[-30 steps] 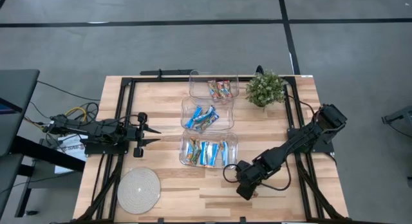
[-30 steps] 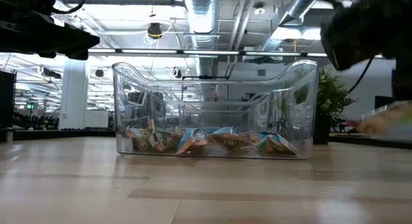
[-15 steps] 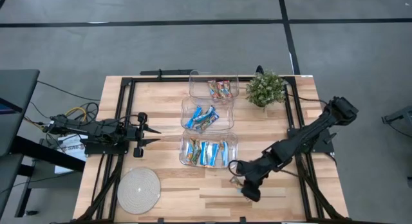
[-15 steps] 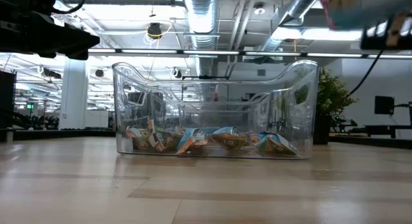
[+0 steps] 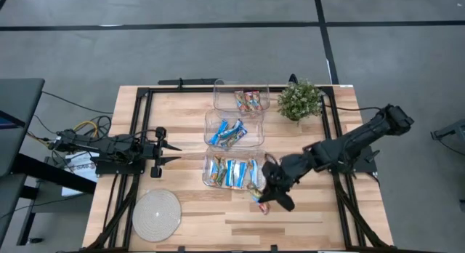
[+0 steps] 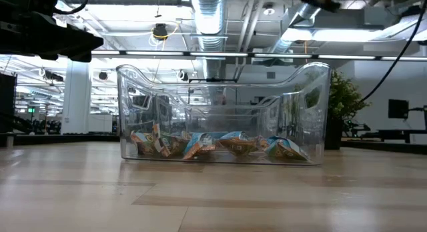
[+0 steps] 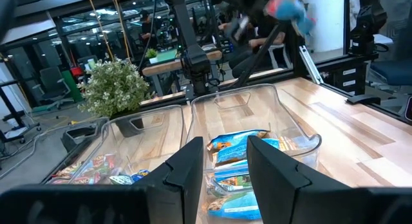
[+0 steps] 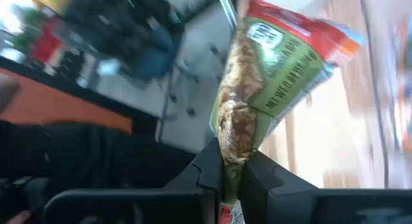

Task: Pick and place Granola Bars by type
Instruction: Put the red granola bar into the top transparent bin

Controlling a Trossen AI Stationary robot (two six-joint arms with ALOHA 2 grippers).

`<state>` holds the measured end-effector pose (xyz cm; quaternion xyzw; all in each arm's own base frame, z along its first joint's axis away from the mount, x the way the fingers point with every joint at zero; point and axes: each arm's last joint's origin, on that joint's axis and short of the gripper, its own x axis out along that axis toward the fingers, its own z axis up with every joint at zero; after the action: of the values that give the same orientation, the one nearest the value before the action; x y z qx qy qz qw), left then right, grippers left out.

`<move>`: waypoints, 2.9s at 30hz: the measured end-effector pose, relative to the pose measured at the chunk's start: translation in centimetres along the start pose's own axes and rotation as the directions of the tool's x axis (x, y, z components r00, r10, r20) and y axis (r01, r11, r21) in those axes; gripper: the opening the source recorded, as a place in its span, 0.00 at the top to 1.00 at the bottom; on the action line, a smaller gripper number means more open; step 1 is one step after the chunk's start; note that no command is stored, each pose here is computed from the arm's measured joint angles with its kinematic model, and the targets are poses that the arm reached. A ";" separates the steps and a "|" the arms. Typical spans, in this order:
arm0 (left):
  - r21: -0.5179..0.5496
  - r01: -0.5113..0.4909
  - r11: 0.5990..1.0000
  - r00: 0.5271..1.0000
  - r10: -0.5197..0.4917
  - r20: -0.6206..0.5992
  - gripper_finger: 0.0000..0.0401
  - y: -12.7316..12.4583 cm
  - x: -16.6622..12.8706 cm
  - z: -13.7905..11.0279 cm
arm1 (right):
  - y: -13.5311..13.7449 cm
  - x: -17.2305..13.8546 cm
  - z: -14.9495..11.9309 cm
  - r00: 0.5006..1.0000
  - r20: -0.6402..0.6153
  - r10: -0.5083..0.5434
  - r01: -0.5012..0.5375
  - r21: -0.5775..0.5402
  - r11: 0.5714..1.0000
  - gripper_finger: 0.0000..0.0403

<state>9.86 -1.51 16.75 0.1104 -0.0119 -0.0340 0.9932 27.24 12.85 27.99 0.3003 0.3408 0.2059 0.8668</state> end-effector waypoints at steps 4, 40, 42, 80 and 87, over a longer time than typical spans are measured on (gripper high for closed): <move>0.000 0.000 1.000 1.000 0.000 0.000 0.72 0.0 0.0 0.0 | 0.1 -1.6 2.3 0.986 0.155 0.065 -0.055 -0.072 0.996 0.95; 0.000 0.002 1.000 1.000 -0.002 0.001 0.72 0.0 0.0 0.0 | -16.7 -11.3 14.8 0.808 0.419 -0.414 0.385 0.156 0.909 0.96; 0.000 0.002 1.000 1.000 -0.002 0.001 0.72 0.0 0.0 0.0 | -17.9 -12.0 16.2 0.789 0.422 -0.446 0.420 0.158 0.894 0.95; 0.000 0.002 1.000 1.000 -0.002 0.000 0.72 0.0 0.0 0.0 | -29.9 -11.3 19.3 0.703 0.070 -0.708 0.671 0.266 0.692 0.96; 0.000 0.002 1.000 1.000 -0.002 0.001 0.72 0.0 0.0 0.0 | -31.8 -10.5 18.6 0.685 0.019 -0.729 0.694 0.289 0.660 0.95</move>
<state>9.85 -1.52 16.74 0.1102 -0.0120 -0.0352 0.9932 38.19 -23.51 22.86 0.2662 0.3960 -0.2167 0.8517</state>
